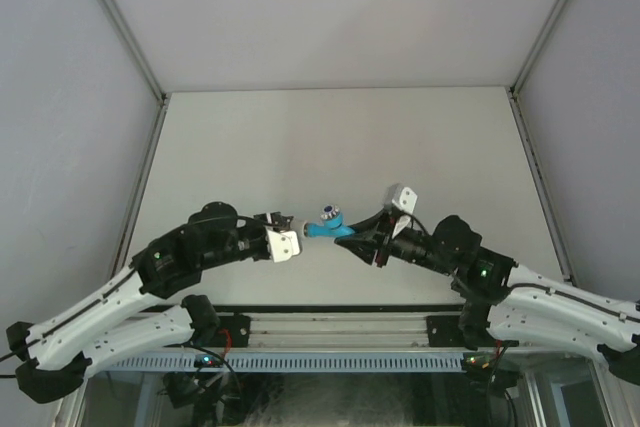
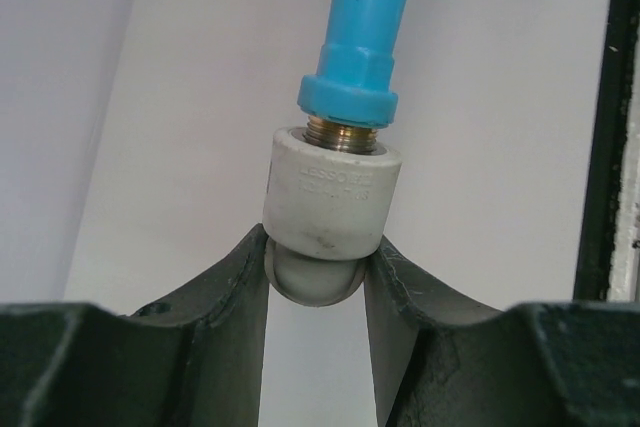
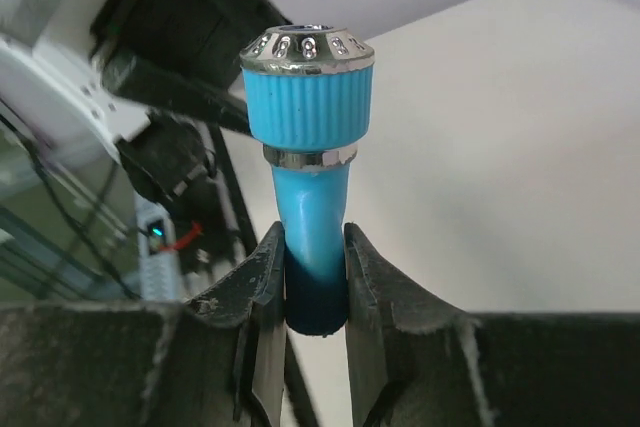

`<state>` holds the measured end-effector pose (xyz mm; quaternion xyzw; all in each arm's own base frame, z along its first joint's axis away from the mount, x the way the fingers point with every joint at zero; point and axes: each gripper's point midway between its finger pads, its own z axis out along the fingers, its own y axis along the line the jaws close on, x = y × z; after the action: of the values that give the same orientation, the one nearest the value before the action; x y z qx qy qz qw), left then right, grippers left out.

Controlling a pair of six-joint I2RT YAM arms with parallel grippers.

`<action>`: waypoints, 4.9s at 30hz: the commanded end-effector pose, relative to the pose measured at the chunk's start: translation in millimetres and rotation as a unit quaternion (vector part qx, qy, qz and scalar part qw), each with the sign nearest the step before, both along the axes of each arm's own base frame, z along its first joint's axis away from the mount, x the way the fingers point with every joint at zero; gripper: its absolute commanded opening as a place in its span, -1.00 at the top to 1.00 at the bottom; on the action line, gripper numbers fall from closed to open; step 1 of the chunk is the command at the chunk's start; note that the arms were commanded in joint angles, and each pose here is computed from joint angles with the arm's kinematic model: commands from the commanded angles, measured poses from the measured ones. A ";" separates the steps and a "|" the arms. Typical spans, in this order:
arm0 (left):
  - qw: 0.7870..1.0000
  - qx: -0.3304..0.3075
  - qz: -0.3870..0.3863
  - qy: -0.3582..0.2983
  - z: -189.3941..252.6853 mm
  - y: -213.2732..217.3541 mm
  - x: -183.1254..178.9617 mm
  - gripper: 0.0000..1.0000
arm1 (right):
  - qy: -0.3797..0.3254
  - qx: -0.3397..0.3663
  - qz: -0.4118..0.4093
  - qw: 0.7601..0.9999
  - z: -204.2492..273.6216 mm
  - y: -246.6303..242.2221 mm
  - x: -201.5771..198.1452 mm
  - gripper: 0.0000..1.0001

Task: Install the water faucets

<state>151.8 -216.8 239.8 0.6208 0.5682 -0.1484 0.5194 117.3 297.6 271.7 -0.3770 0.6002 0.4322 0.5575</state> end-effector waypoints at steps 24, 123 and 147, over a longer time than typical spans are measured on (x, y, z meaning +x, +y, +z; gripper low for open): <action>0.998 -0.055 0.022 0.011 16.2 -17.0 4.8 0.99 | -0.094 0.030 0.000 0.995 40.8 -49.6 2.6 -0.66; 0.997 -0.030 -0.007 0.072 8.7 -14.8 -2.9 0.99 | -0.560 -0.254 -0.007 0.788 -5.5 -49.5 24.9 -0.80; 0.995 -0.024 -0.020 0.094 5.8 -23.7 -4.7 0.99 | -0.548 -0.185 0.104 0.809 -20.3 -12.2 -22.8 0.44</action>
<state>138.5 -226.5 196.5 0.6263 0.6283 -0.2125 0.4097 113.6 278.2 235.1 -0.7246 0.2262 0.0248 0.6505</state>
